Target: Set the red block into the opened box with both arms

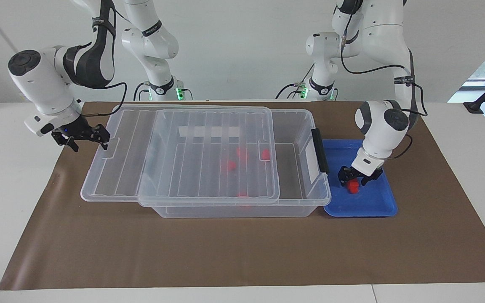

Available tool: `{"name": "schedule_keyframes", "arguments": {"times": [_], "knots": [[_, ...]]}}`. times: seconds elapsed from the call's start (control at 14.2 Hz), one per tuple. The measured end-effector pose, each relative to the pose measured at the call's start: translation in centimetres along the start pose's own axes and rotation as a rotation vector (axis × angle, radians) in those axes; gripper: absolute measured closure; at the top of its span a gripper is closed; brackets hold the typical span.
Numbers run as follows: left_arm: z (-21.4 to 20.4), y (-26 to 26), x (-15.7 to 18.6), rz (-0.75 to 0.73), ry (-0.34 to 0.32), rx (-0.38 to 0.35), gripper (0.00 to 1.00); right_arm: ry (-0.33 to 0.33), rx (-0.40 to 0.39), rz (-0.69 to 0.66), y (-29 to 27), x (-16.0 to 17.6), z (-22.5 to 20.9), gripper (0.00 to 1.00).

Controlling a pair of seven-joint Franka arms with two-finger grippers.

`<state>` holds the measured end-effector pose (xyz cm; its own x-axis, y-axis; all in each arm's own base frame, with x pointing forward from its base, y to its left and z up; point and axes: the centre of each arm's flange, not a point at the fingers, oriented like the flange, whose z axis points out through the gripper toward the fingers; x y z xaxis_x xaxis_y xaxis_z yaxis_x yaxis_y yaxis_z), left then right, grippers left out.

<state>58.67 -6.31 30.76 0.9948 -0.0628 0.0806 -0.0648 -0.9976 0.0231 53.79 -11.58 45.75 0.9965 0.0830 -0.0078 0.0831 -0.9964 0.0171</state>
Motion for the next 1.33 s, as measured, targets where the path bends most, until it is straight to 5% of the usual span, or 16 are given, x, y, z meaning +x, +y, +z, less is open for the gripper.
{"name": "schedule_keyframes", "arguments": {"times": [0.21, 0.49, 1.05, 1.33], "knots": [[-0.2, 0.5, 0.0, 0.007, 0.003, -0.001, 0.66, 0.000, 0.000, -0.013, 1.3, -0.4, 0.0, 0.00], [-2.3, 0.6, -0.2, 0.008, -0.010, 0.000, 0.66, 0.000, 0.000, -0.027, 2.3, -0.7, 0.0, 0.00], [-17.6, 0.0, -2.1, -0.002, 0.009, 0.004, 0.66, 0.004, -0.001, -0.049, 4.5, -1.5, -0.1, 0.00], [-21.4, 3.5, -4.1, 0.040, 0.018, 0.003, 0.66, 0.007, -0.003, -0.050, 5.6, -1.9, -0.3, 0.00]]}}
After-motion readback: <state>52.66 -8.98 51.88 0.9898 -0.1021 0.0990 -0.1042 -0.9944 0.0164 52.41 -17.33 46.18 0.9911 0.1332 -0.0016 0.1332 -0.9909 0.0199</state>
